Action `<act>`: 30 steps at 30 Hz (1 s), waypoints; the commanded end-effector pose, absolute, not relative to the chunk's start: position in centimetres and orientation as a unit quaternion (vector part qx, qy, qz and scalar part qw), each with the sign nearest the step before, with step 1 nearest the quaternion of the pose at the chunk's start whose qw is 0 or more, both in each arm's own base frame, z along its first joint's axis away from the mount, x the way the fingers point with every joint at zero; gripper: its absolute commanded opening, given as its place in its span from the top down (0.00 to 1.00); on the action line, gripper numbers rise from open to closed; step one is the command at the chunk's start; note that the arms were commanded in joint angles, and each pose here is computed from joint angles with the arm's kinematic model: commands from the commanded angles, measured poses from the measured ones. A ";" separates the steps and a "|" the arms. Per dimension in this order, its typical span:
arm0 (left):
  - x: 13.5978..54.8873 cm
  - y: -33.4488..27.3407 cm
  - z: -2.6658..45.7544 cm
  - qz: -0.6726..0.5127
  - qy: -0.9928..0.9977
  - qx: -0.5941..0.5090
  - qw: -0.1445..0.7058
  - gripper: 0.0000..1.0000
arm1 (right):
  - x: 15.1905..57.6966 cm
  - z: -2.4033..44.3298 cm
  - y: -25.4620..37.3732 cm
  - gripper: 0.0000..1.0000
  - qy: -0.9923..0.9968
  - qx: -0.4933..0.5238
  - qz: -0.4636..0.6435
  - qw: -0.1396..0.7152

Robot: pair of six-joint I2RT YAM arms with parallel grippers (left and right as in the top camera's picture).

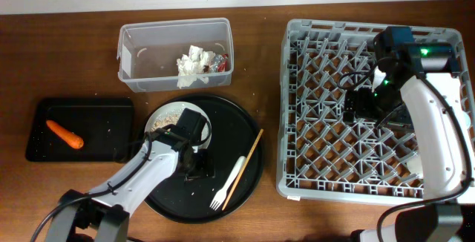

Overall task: Sort waste into correct bins and load items into the dishwasher rack
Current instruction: 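Reach the left gripper to the brown food piece and grasp it, then carry the brown piece onto the small black tray and release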

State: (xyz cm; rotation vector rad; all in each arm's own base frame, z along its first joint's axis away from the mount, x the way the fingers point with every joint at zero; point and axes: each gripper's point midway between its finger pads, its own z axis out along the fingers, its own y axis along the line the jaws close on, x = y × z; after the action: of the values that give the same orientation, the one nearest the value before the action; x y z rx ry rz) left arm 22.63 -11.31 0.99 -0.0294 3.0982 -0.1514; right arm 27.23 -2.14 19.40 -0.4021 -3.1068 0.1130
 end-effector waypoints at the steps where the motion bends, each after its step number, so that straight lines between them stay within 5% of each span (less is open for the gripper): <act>1: 22.0 -11.4 0.6 -0.051 0.999 -0.012 0.011 0.18 | 27.0 19.7 -2.6 0.02 -0.991 -0.128 0.044 -0.001; 4: 22.2 -11.5 0.1 -0.049 0.999 -0.012 0.008 0.23 | 27.0 19.7 -2.6 0.02 -0.991 -0.128 0.044 -0.001; 14: 20.9 -11.0 -0.9 -0.036 0.999 -0.017 -0.030 0.70 | 27.0 19.7 -2.6 0.02 -0.991 -0.128 0.044 -0.001; 23: 21.1 -11.1 1.8 -0.037 0.999 0.009 -0.028 0.98 | 27.0 19.7 -2.6 0.02 -0.991 -0.128 0.044 0.000; 30: 24.8 -9.3 9.0 -0.026 0.997 0.013 0.078 1.00 | 27.0 19.7 -2.6 0.02 -0.991 -0.128 0.044 0.000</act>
State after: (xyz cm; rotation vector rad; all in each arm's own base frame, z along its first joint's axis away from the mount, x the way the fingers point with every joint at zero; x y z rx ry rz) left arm 22.09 -10.91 5.93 0.0607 3.1143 -0.1351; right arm 27.21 -2.15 19.41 -0.4025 -3.1060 0.1131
